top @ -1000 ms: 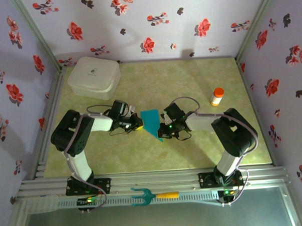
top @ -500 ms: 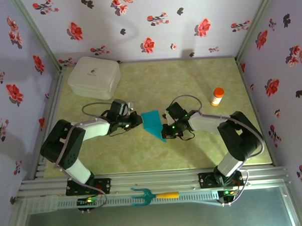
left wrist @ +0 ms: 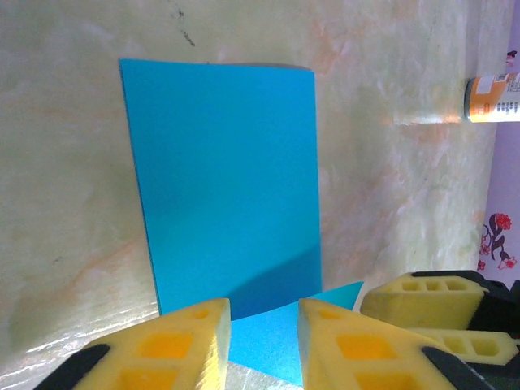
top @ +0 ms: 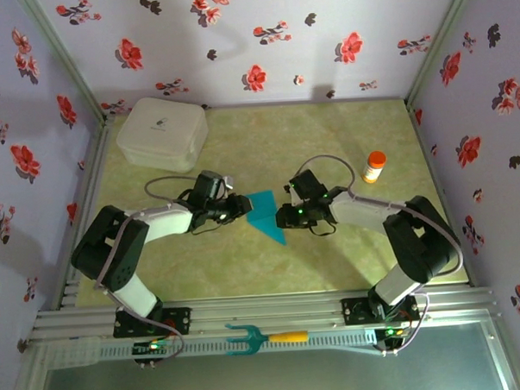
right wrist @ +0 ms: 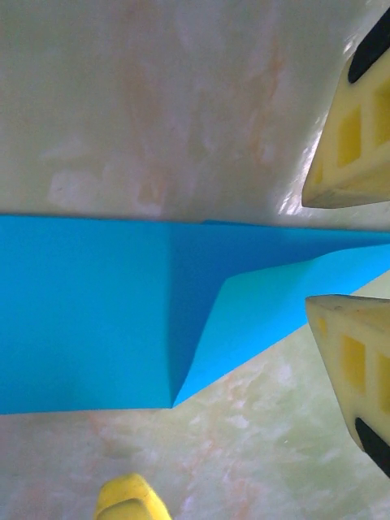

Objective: Fold a paper plane with a square sheet of paper (pick it up from the middle)
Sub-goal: Third fold the triangle at the center of the table.

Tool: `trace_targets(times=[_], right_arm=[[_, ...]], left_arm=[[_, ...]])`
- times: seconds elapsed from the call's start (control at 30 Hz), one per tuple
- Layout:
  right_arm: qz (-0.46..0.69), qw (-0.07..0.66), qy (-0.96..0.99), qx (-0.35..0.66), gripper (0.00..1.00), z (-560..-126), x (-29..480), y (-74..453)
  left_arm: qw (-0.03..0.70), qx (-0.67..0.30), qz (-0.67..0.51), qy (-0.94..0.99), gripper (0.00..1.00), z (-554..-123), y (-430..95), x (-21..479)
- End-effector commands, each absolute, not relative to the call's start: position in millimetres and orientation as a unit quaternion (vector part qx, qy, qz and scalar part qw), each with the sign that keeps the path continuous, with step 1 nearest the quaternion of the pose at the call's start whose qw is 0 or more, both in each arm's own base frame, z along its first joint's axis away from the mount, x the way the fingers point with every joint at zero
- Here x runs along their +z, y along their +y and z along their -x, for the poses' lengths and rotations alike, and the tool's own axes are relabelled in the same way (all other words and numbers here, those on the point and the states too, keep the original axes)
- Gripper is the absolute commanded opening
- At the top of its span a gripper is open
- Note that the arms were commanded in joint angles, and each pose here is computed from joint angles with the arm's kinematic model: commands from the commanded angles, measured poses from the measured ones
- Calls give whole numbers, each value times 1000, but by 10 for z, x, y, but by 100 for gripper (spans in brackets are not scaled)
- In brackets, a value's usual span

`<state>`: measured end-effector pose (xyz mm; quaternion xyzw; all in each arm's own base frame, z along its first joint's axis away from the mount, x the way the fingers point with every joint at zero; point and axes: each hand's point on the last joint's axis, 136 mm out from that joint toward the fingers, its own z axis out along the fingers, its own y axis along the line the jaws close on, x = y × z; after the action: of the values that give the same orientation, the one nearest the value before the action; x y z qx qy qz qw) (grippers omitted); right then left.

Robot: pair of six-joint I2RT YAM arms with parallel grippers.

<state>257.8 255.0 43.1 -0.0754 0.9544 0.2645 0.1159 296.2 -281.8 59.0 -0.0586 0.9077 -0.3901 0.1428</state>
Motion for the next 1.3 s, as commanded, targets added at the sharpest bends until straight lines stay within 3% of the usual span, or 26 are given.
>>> trace_targets(times=[0.0, 0.4, 0.7, 1.27], right_arm=[[71, 124, 945, 294, 33, -2744, 493, 2724], [70, 131, 940, 308, 10, -2775, 517, 2653], [57, 144, 929, 335, 9, -2778, 587, 2600], [37, 163, 908, 385, 4, -2767, 711, 2563]], left_arm=[[140, -381, 66, 912, 31, -3010, -2816, 566], [117, -400, 74, 906, 43, -3051, -2815, 623], [115, -411, 82, 900, 55, -3135, -2798, 697], [91, -422, 84, 898, 57, -3216, -2917, 597]])
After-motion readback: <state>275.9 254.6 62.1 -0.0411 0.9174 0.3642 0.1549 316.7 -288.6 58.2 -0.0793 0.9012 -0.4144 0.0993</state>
